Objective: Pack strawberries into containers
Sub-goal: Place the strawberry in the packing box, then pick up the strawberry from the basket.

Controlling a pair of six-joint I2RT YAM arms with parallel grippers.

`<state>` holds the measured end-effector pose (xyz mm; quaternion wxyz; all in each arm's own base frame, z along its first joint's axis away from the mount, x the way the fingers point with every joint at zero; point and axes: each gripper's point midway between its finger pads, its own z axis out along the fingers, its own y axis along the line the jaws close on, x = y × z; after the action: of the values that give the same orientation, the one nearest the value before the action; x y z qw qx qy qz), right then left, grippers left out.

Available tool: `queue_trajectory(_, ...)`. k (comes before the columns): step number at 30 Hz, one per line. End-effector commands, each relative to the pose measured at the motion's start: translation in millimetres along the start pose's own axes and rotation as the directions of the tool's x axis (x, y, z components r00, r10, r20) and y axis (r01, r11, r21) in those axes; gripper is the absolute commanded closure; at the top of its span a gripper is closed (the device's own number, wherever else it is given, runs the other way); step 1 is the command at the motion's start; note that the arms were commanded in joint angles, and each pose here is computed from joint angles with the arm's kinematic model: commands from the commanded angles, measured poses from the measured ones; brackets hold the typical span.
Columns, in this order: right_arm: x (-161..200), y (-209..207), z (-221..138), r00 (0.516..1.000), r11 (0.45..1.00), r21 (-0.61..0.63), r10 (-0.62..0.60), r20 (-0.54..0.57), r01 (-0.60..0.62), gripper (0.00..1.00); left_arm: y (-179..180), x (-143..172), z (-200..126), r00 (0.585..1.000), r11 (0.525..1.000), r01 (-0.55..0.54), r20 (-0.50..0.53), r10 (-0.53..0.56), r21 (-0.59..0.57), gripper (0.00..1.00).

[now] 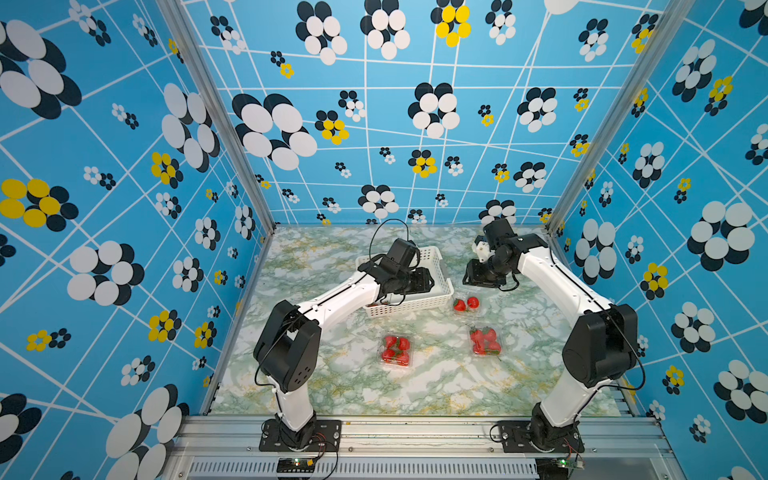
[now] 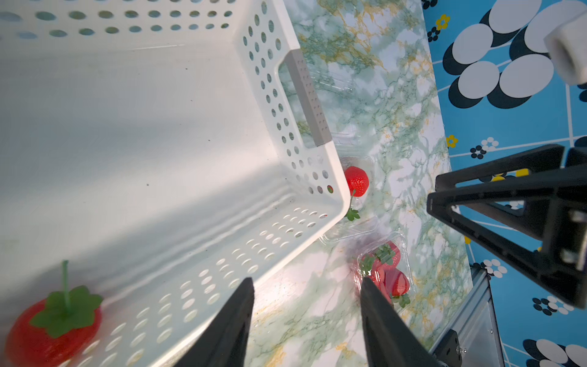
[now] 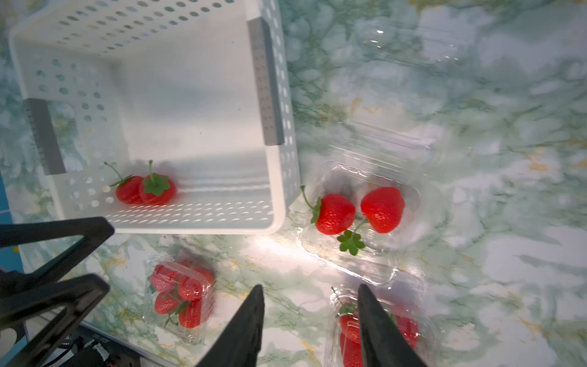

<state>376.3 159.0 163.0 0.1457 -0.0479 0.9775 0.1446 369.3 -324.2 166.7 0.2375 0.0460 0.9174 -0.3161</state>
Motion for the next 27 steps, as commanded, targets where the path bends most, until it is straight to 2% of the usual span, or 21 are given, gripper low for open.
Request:
queue_trajectory(1,-2,32,1,0.999,0.999,-0.016,-0.037,-0.017,0.037,0.51,12,-5,-21,0.999,1.000,-0.004,0.038,0.005,-0.024,0.45)
queue_trajectory(15,-20,121,71,0.980,0.984,-0.050,-0.175,-0.099,0.170,0.52,95,-5,-64,0.989,0.986,0.118,0.100,-0.106,-0.120,0.44)
queue_trajectory(19,-16,129,104,0.969,0.983,-0.050,-0.182,-0.166,0.176,0.52,108,-4,-67,0.987,0.983,0.135,0.102,-0.123,-0.127,0.44)
queue_trajectory(27,-6,163,134,0.947,0.971,-0.121,-0.228,-0.228,0.205,0.49,132,0,-69,0.978,0.974,0.189,0.110,-0.176,-0.126,0.44)
